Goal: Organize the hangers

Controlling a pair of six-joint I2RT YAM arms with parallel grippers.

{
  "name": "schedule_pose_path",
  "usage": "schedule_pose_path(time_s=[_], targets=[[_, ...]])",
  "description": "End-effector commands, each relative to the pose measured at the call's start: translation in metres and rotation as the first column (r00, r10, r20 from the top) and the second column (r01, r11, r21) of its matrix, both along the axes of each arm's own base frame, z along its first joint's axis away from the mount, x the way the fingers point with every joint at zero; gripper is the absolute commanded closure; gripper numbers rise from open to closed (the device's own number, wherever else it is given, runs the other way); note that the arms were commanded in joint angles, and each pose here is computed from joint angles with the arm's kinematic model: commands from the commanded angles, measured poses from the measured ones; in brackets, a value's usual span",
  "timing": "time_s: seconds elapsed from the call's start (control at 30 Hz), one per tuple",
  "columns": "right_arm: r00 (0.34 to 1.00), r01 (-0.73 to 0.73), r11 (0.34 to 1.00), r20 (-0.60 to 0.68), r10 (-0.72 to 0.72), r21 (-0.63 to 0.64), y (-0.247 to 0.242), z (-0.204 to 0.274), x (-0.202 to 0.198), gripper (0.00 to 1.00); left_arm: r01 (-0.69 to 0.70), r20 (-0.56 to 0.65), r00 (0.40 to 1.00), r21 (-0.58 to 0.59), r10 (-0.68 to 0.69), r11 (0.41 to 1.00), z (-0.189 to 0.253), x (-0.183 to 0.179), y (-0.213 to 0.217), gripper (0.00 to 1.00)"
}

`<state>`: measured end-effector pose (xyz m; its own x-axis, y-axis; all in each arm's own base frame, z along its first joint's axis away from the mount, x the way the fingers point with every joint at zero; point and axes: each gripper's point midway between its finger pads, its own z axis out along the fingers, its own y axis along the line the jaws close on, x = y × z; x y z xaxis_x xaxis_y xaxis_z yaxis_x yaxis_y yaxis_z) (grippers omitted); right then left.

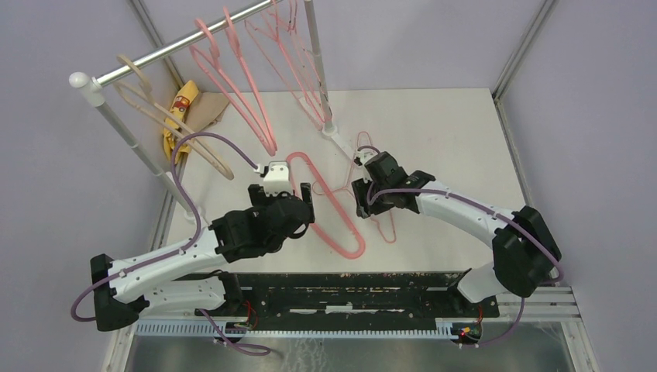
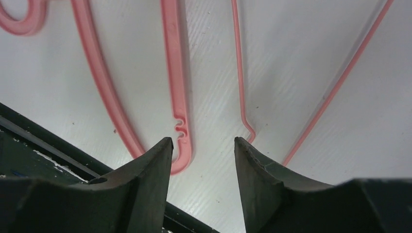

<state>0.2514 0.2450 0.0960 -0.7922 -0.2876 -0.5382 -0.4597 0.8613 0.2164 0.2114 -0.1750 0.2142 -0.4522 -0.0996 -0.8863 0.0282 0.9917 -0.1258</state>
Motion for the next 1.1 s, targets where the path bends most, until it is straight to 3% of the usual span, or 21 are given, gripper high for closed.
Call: schedule_pose_path(time_s=[0.0, 0.43, 0.7, 0.87, 1.07], targets=[[0.999, 0.042, 0.998, 0.014, -0.042, -0.038, -0.005, -0.016, 0.007, 0.43, -0.026, 0.02, 0.999, -0.075, 0.028, 0.997, 0.003, 0.001, -0.002, 0.01], [0.997, 0.08, 0.981, 0.005, -0.08, -0.177, -0.011, -0.065, 0.028, 0.48, -0.048, 0.004, 0.999, -0.093, 0.048, 0.994, -0.008, -0.004, 0.007, 0.02], [0.995, 0.089, 0.972, -0.032, -0.098, -0.217, -0.021, -0.087, 0.018, 0.69, -0.064, -0.006, 0.998, -0.108, 0.063, 0.992, -0.015, -0.008, 0.014, 0.02], [0.994, 0.095, 0.973, -0.026, -0.103, -0.208, -0.025, -0.085, 0.013, 0.98, -0.07, -0.017, 0.998, -0.106, 0.068, 0.992, -0.021, -0.01, 0.017, 0.02], [0.993, 0.105, 0.99, 0.06, -0.1, -0.094, -0.018, -0.033, 0.017, 0.99, -0.076, -0.021, 0.997, -0.097, 0.074, 0.992, -0.023, -0.01, 0.018, 0.02]])
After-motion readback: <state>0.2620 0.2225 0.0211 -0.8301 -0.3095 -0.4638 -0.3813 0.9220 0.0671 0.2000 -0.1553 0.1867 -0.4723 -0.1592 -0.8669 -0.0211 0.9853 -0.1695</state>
